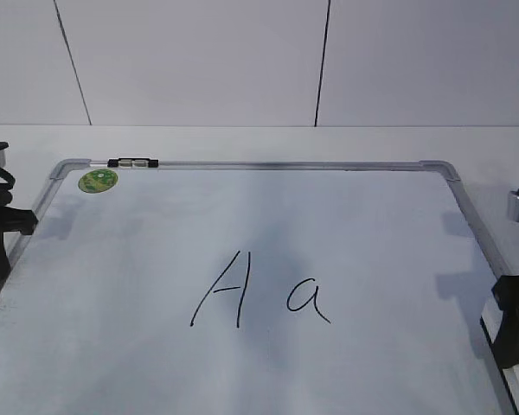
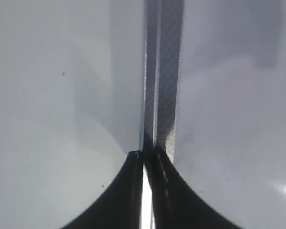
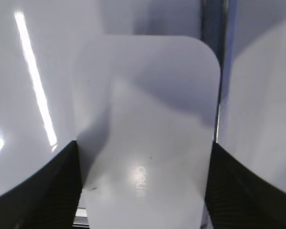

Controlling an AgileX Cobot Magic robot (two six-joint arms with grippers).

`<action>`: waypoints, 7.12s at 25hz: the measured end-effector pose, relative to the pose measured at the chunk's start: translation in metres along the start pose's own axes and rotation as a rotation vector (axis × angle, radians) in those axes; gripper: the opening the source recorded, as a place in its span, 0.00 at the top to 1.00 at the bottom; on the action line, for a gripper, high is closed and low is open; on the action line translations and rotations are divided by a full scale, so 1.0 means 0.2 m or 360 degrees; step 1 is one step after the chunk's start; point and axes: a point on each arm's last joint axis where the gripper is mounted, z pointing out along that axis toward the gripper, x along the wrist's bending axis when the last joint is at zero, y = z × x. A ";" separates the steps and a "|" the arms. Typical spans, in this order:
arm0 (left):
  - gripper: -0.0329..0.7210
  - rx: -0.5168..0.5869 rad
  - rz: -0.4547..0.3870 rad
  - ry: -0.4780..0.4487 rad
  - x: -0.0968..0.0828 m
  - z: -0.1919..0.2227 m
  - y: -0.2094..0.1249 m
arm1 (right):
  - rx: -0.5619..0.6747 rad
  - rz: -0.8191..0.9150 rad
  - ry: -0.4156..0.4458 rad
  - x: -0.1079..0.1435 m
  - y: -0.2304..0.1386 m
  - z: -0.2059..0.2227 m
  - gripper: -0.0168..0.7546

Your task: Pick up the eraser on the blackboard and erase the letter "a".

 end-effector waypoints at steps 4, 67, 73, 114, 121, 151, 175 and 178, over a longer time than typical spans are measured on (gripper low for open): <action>0.94 0.0000 -0.0003 -0.0003 0.00 0.00 0.00 | 0.0001 0.0012 0.0028 0.01 0.00 0.00 0.28; 0.94 -0.0002 -0.0020 -0.0021 -0.01 0.00 0.00 | 0.0040 -0.0717 -0.0143 0.82 0.49 0.03 0.28; 0.94 -0.0002 -0.0020 -0.0021 -0.01 0.00 0.00 | 0.0069 -0.0727 -0.0155 0.84 0.51 0.08 0.28; 0.94 -0.0005 -0.0018 -0.0021 -0.01 0.00 0.00 | 0.0147 -0.0836 -0.0120 0.95 0.49 0.21 0.28; 0.94 -0.0005 -0.0018 -0.0021 -0.01 0.00 0.00 | 0.0132 -0.0810 -0.0169 0.95 0.49 0.21 0.28; 0.94 -0.0010 -0.0020 -0.0024 -0.01 0.00 0.00 | 0.0103 -0.0789 -0.0224 0.91 0.52 0.19 0.28; 0.94 -0.0010 -0.0020 -0.0024 -0.01 0.00 0.00 | 0.0155 -0.0812 -0.0155 0.96 0.53 0.21 0.28; 0.94 -0.0010 -0.0020 -0.0024 -0.01 0.00 0.00 | 0.0150 -0.0799 -0.0169 0.96 0.53 0.21 0.28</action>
